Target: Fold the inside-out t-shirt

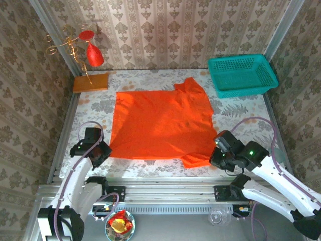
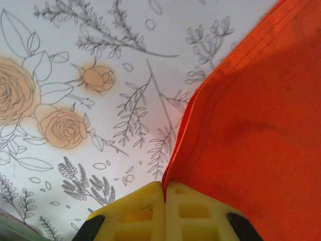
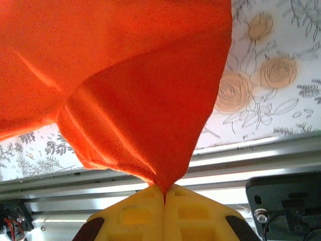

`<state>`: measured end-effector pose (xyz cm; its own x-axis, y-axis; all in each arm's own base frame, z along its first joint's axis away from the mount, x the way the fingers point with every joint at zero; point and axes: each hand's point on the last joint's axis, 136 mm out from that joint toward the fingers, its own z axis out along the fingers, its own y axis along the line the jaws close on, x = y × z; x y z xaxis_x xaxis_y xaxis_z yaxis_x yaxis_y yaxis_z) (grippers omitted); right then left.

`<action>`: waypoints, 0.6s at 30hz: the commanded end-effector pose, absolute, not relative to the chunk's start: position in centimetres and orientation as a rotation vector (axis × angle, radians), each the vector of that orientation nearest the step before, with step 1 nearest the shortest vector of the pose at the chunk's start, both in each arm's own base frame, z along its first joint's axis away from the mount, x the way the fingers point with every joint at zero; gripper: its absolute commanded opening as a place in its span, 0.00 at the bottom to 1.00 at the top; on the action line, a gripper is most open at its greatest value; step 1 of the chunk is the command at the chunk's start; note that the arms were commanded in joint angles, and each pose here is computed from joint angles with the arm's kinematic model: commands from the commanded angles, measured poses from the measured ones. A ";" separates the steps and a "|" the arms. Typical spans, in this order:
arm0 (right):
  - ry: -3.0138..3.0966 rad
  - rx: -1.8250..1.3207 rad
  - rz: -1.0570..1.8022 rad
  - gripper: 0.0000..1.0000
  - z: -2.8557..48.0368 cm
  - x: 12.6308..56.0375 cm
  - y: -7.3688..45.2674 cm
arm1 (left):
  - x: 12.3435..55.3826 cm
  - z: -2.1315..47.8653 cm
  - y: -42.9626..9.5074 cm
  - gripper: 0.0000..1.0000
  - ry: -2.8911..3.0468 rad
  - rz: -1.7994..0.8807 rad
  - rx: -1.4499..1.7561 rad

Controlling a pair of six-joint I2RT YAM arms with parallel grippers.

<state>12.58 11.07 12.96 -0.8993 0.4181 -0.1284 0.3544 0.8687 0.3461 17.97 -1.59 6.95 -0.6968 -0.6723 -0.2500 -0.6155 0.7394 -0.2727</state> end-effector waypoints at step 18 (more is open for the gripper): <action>2.726 0.361 0.311 0.00 15.9 28.9 11.3 | 28.2 9.2 -2.8 0.00 2.696 -0.269 -0.566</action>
